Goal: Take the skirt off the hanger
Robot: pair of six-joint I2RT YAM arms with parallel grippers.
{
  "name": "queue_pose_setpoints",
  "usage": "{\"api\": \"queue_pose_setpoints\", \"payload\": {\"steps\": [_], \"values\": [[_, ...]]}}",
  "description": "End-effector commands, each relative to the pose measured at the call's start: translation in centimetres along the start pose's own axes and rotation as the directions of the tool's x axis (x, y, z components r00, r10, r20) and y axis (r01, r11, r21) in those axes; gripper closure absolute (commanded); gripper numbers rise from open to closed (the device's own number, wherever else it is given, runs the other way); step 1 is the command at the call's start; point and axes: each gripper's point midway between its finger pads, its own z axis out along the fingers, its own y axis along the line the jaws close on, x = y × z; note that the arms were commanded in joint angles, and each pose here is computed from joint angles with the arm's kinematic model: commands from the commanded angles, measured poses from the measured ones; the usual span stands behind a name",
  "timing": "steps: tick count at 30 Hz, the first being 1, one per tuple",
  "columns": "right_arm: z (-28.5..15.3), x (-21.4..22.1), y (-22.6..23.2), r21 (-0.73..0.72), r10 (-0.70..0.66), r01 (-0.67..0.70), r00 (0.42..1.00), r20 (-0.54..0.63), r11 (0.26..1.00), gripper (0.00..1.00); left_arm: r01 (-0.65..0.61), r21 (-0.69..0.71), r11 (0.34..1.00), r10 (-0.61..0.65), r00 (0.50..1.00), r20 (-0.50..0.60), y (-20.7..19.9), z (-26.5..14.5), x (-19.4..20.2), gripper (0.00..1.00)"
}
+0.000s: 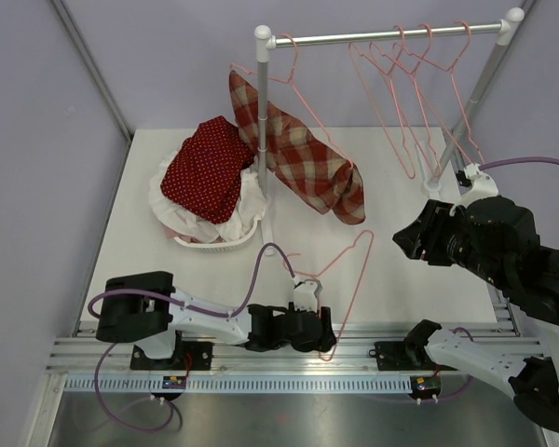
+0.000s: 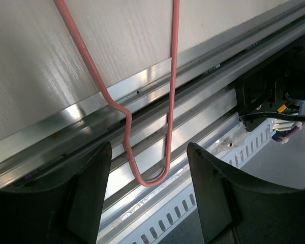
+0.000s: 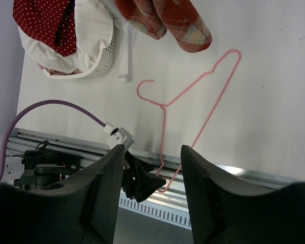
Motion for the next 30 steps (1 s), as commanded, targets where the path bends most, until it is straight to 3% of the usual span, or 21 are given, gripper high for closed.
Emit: {"api": "queue_pose_setpoints", "payload": {"steps": [1, 9, 11, 16, 22, 24, 25, 27, 28, 30], "values": [[-0.5, 1.8, -1.6, 0.053, -0.025, 0.029, 0.997, -0.067, 0.998, 0.45, 0.019, 0.014, 1.0, -0.02, 0.996, 0.088, -0.9, 0.9, -2.0, 0.35], [-0.3, 1.8, -1.8, 0.064, -0.036, 0.041, 0.997, -0.068, 0.997, 0.45, 0.028, 0.056, 0.998, -0.029, 0.999, 0.016, -1.8, 3.4, -0.8, 0.4], [-0.2, 1.8, -1.8, 0.066, -0.04, 0.045, 0.997, -0.07, 0.997, 0.45, 0.041, 0.07, 0.997, -0.043, 0.999, 0.017, -1.8, 3.6, -0.9, 0.63], [0.1, 1.8, -1.6, 0.061, -0.046, 0.05, 0.996, -0.074, 0.997, 0.45, 0.063, 0.081, 0.995, -0.064, 0.998, 0.006, -1.6, 3.8, -0.8, 1.0], [0.2, 1.7, -1.4, 0.053, -0.047, 0.051, 0.996, -0.071, 0.997, 0.45, 0.037, 0.071, 0.997, -0.038, 0.999, 0.019, -1.5, 3.2, -1.2, 1.0], [0.0, 1.6, -1.4, 0.052, -0.046, 0.05, 0.997, -0.066, 0.997, 0.45, -0.009, 0.075, 0.997, 0.004, 0.998, 0.064, -3.4, 1.8, -2.4, 1.0], [0.0, 1.6, -1.4, 0.053, -0.048, 0.052, 0.997, -0.067, 0.997, 0.45, -0.06, -0.025, 0.998, 0.061, 0.997, 0.041, -1.7, 1.2, -2.0, 1.0], [-0.2, 1.4, -1.5, 0.053, -0.047, 0.05, 0.997, -0.058, 0.997, 0.45, -0.126, -0.048, 0.991, 0.13, 0.986, 0.099, -4.7, -0.8, -3.9, 1.0], [-0.2, 1.4, -1.5, 0.056, -0.051, 0.055, 0.997, -0.059, 0.997, 0.45, -0.176, -0.145, 0.974, 0.188, 0.979, 0.075, -3.3, -1.8, -3.9, 1.0], [-0.4, 1.2, -1.5, 0.052, -0.047, 0.049, 0.998, -0.049, 0.997, 0.45, -0.228, -0.157, 0.961, 0.248, 0.96, 0.128, -5.8, -4.0, -5.5, 1.0]]}}
